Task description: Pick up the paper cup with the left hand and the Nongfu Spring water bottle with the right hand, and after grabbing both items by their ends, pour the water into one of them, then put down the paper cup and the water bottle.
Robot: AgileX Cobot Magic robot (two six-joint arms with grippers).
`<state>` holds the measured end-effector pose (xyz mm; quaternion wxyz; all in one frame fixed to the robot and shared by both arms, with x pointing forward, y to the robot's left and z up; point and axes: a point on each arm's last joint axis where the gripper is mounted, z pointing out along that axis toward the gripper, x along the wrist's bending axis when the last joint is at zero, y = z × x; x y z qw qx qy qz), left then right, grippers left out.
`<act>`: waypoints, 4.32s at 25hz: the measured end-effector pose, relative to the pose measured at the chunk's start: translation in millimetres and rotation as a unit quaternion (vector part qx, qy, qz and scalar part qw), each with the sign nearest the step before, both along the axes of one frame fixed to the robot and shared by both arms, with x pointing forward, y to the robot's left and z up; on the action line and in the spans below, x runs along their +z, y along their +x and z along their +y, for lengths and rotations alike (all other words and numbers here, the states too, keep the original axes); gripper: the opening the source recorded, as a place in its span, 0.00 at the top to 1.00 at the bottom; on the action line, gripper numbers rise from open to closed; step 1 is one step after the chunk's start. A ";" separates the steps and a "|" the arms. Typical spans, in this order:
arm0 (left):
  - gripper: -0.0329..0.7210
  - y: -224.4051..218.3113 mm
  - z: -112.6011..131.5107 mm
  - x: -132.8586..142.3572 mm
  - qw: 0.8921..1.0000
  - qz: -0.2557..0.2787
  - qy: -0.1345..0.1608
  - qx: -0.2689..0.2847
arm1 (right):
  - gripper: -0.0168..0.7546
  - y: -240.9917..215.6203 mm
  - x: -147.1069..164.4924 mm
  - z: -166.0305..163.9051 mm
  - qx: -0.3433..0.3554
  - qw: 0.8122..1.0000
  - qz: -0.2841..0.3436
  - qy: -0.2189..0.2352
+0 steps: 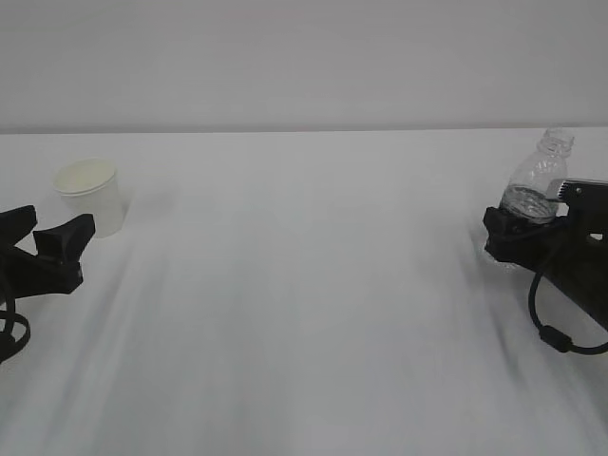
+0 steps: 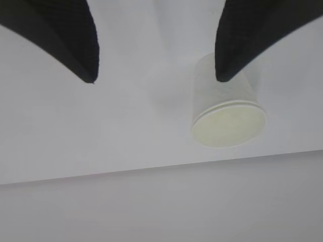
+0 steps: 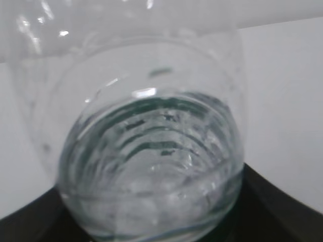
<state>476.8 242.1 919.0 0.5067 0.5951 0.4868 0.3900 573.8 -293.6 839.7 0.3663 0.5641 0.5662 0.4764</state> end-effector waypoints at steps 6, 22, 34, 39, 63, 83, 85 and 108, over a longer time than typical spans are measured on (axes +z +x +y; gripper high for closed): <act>0.27 0.0 0.0 0.0 1.000 0.000 0.000 0.000 | 0.31 0.0 0.0 0.1 0.002 1.000 0.000 -0.003; 0.27 0.0 0.0 0.0 1.000 0.000 0.000 0.000 | 0.38 0.0 0.0 0.1 0.003 1.000 -0.001 -0.006; 0.27 0.0 0.0 0.0 1.000 0.000 0.000 0.000 | 0.38 -0.3 -0.3 1.1 0.018 0.999 -0.003 -0.039; 0.27 0.0 0.0 0.0 1.000 0.000 0.000 0.000 | 0.38 -0.7 -1.3 2.3 0.038 0.996 -0.007 -0.084; 0.31 0.9 -0.1 -16.8 0.999 0.033 0.008 0.001 | 0.38 -14.1 13.4 4.4 0.056 0.993 -0.010 -0.107; 0.29 21.6 -6.3 -31.8 0.999 0.043 0.015 -0.005 | 0.38 -51.6 52.4 13.4 0.099 0.989 -0.038 -0.103; 0.27 24.5 -5.0 -30.3 0.999 0.039 0.012 0.007 | 0.38 -53.4 54.8 13.8 0.100 0.989 -0.040 -0.103; 0.35 32.0 1.8 -55.8 0.995 0.075 0.030 0.053 | 0.38 -55.9 58.7 19.0 0.129 0.986 -0.047 -0.098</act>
